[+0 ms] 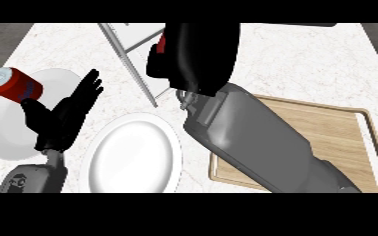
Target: Pick the tomato from the tray and place it in the tiered basket
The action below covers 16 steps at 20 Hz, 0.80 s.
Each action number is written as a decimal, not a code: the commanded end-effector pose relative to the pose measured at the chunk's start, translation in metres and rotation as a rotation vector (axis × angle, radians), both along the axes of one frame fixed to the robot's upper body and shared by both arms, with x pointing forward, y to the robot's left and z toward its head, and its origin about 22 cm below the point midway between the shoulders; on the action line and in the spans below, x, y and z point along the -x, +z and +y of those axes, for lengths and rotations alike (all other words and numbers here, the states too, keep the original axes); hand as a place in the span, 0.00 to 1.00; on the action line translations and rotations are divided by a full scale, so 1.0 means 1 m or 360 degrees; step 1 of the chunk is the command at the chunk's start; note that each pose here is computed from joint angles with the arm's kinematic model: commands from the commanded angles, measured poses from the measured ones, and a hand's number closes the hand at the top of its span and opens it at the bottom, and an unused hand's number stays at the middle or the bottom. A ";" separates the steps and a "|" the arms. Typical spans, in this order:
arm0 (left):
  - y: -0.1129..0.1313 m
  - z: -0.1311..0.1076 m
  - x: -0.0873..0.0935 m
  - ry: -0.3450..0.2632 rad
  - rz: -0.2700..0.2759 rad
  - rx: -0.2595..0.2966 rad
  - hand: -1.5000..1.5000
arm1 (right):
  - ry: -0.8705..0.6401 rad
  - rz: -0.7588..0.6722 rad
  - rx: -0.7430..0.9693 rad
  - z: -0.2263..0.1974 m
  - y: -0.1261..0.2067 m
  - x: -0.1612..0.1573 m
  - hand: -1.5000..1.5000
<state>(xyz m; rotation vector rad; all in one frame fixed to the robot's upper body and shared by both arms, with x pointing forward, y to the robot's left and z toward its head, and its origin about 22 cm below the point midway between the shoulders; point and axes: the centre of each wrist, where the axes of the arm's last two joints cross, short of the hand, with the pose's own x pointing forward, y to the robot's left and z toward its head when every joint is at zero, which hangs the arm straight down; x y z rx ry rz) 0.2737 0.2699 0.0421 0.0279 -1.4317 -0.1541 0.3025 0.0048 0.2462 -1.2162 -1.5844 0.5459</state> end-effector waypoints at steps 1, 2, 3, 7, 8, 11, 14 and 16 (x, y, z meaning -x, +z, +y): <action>0.012 0.005 -0.003 -0.0018 -0.0034 -0.0009 0.50 | -0.0236 0.0121 -0.0209 0.016 0.018 -0.026 1.00; -0.005 0.000 -0.002 -0.0023 0.0002 0.0000 0.50 | -0.0222 0.0148 -0.0218 0.022 0.026 -0.024 1.00; 0.005 0.004 0.001 0.0013 -0.0020 0.0009 0.50 | -0.0250 0.0172 -0.0219 0.018 0.003 -0.034 1.00; -0.008 -0.008 -0.002 -0.0037 -0.0002 -0.0003 0.50 | -0.0270 0.0229 -0.0279 0.023 0.012 -0.051 1.00; -0.003 -0.007 -0.007 -0.0041 0.0007 0.0003 0.50 | -0.0292 0.0210 -0.0250 0.030 0.015 -0.049 1.00; 0.004 -0.004 -0.012 -0.0024 0.0016 -0.0002 0.50 | -0.0289 0.0266 -0.0272 0.028 0.008 -0.063 1.00; 0.001 -0.011 -0.003 -0.0023 -0.0025 0.0000 0.50 | -0.0304 0.0216 -0.0231 0.023 -0.020 -0.078 1.00; -0.014 -0.008 0.008 -0.0002 -0.0005 0.0019 0.50 | -0.0323 0.0237 -0.0207 0.028 -0.009 -0.080 1.00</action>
